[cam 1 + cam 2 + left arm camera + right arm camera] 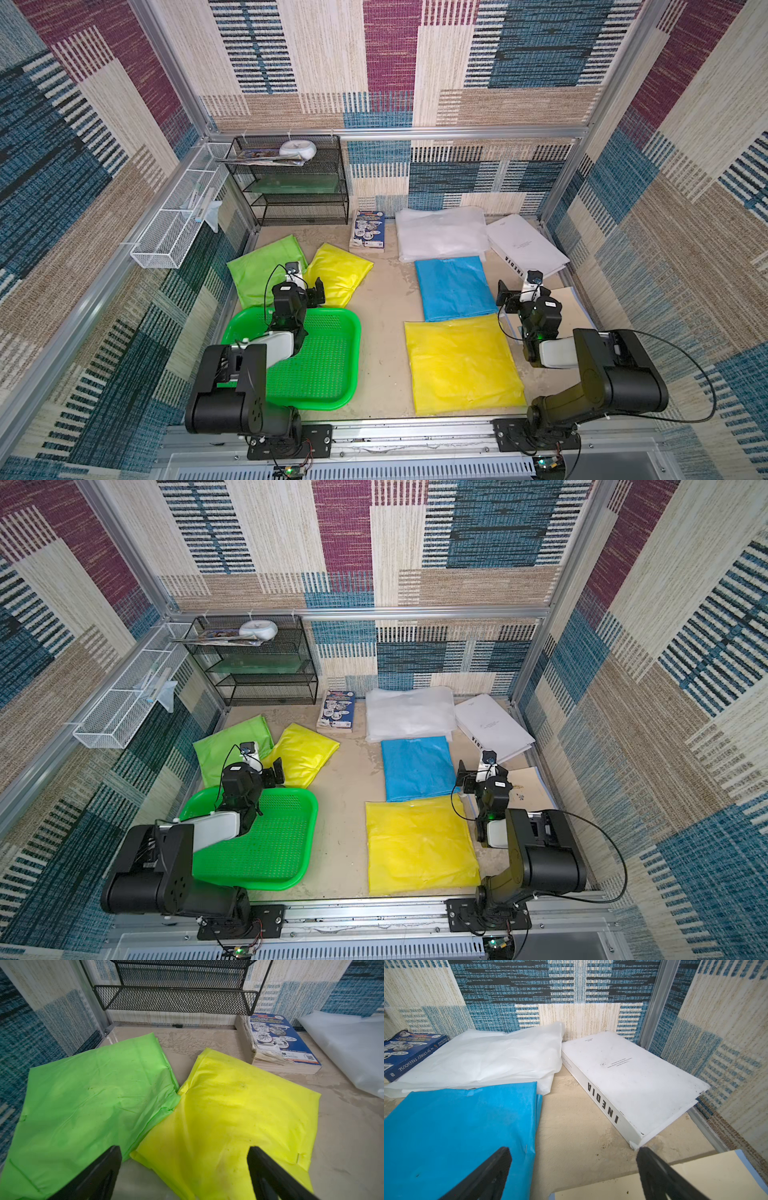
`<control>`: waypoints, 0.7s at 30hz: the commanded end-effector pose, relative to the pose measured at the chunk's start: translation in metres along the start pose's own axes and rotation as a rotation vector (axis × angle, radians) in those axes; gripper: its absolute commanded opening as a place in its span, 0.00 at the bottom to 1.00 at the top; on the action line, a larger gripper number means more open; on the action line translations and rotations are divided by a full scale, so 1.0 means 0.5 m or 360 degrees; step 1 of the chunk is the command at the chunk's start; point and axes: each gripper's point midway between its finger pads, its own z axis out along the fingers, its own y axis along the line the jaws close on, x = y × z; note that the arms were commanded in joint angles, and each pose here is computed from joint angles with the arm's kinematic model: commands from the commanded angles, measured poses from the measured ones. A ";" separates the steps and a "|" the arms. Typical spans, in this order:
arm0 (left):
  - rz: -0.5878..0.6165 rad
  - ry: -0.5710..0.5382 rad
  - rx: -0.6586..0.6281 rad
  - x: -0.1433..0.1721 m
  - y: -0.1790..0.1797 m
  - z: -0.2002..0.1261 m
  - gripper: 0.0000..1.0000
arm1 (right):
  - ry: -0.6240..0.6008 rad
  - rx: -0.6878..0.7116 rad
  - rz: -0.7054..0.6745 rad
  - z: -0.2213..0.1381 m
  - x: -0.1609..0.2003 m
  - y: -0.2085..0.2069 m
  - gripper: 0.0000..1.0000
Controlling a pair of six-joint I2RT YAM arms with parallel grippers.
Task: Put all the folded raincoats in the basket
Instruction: Pick up the raincoat from the center of the board.
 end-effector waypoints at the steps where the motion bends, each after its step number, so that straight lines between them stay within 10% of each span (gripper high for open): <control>1: -0.0239 0.0031 -0.0213 -0.058 0.045 -0.052 0.99 | -0.0014 0.0028 0.0005 0.005 -0.045 -0.002 1.00; 8: -0.0933 0.0013 -0.0282 -0.151 0.082 -0.204 0.99 | 0.0193 -0.0049 0.0512 -0.006 -0.184 0.021 1.00; 13: -0.0872 0.0651 0.0812 -0.134 -0.163 -0.277 0.63 | 0.0569 -0.0592 0.0702 -0.062 -0.160 0.150 0.78; 21: -0.0251 0.1301 0.1273 0.014 -0.473 -0.480 0.63 | 0.0898 -0.0407 0.0793 -0.118 -0.036 0.137 0.79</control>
